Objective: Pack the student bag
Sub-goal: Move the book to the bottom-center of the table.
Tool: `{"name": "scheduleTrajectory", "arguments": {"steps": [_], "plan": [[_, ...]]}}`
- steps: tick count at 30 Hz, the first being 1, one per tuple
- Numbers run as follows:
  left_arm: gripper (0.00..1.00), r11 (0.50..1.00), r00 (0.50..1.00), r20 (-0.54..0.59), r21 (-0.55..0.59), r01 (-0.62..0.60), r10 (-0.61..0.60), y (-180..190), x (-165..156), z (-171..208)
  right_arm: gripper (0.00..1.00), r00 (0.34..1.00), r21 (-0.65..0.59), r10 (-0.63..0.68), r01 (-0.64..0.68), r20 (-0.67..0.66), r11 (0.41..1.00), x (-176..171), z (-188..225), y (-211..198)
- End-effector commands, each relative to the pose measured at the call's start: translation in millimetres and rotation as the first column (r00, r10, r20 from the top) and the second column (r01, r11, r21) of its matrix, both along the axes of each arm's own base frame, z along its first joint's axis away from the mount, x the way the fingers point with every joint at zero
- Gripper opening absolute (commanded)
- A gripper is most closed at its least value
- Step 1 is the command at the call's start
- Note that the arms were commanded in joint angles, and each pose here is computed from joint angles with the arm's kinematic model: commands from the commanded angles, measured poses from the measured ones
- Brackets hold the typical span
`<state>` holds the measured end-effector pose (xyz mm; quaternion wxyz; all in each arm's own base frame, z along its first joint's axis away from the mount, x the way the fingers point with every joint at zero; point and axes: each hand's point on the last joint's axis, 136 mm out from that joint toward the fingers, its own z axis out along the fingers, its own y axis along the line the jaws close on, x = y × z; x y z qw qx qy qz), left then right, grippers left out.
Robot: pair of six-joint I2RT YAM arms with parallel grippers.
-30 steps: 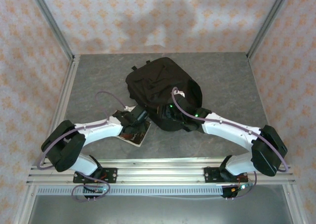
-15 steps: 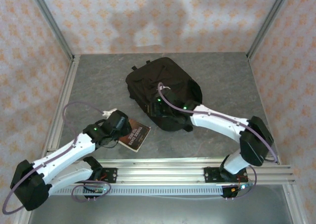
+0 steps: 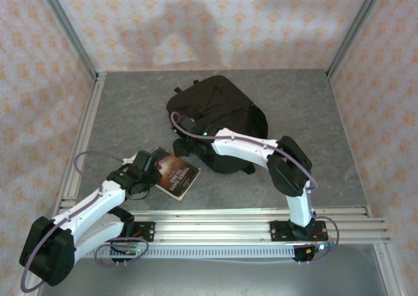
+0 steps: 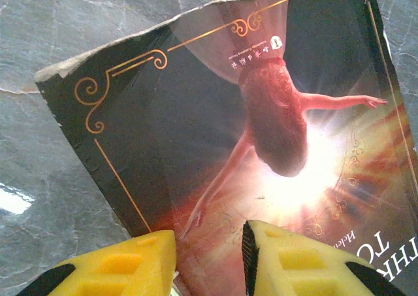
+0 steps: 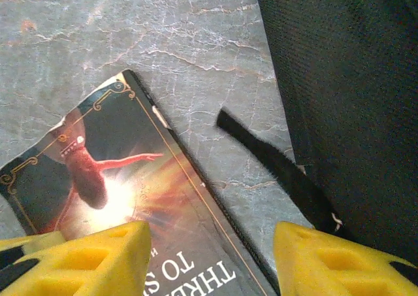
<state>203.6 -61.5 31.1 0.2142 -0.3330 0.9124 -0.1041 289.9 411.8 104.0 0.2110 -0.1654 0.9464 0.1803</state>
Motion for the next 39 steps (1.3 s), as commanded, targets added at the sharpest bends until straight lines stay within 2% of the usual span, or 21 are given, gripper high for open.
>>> {"name": "scheduleTrajectory", "arguments": {"steps": [1,5,13,16,19,21,24,28,29,33,39], "plan": [[0.34,0.998,0.999,-0.039,0.050,-0.037,0.039,14.4,-11.7,-13.9,0.56,0.999,-0.084,0.029,-0.032,-0.036,0.996,-0.1,-19.3,-1.8],[0.33,0.998,0.996,-0.080,0.047,-0.046,0.049,15.4,-19.5,-28.2,0.62,0.996,-0.146,0.060,-0.069,-0.065,0.987,3.5,-41.4,4.5],[0.32,0.997,0.993,-0.107,0.063,-0.046,0.052,18.8,-25.7,-37.2,0.65,0.986,-0.234,0.122,-0.147,-0.115,0.961,2.7,-77.5,7.1],[0.32,0.997,0.993,-0.104,0.066,-0.046,0.053,20.0,-26.4,-36.4,0.64,0.990,-0.269,0.116,-0.132,-0.077,0.954,7.4,-70.2,0.0],[0.32,0.996,0.993,-0.103,0.075,-0.048,0.056,22.1,-27.5,-35.7,0.63,0.996,-0.250,0.081,-0.073,0.023,0.965,17.2,-35.2,-8.6],[0.32,0.996,0.993,-0.103,0.080,-0.049,0.057,23.3,-28.4,-36.3,0.60,0.994,-0.209,0.054,-0.034,0.093,0.977,22.3,-3.2,-11.9],[0.32,0.995,0.993,-0.102,0.083,-0.052,0.060,24.0,-28.8,-37.6,0.49,0.991,-0.117,0.031,-0.016,0.131,0.993,20.9,35.3,-8.7],[0.32,0.995,0.992,-0.105,0.081,-0.058,0.067,24.1,-28.1,-39.7,0.14,0.990,-0.047,0.001,0.005,0.139,0.999,21.0,58.1,0.2],[0.32,0.995,0.992,-0.106,0.080,-0.059,0.067,23.8,-27.8,-39.8,0.09,0.991,-0.042,-0.004,0.009,0.137,0.999,21.3,58.9,3.0],[0.32,0.995,0.991,-0.110,0.080,-0.068,0.076,25.1,-28.7,-40.2,0.11,0.995,-0.054,-0.011,0.017,0.098,0.998,23.3,41.5,12.8],[0.32,0.993,0.991,-0.093,0.076,-0.092,0.099,29.6,-31.9,-39.9,0.20,1.000,-0.143,0.008,-0.004,0.028,0.990,26.7,-7.2,26.8]]}}
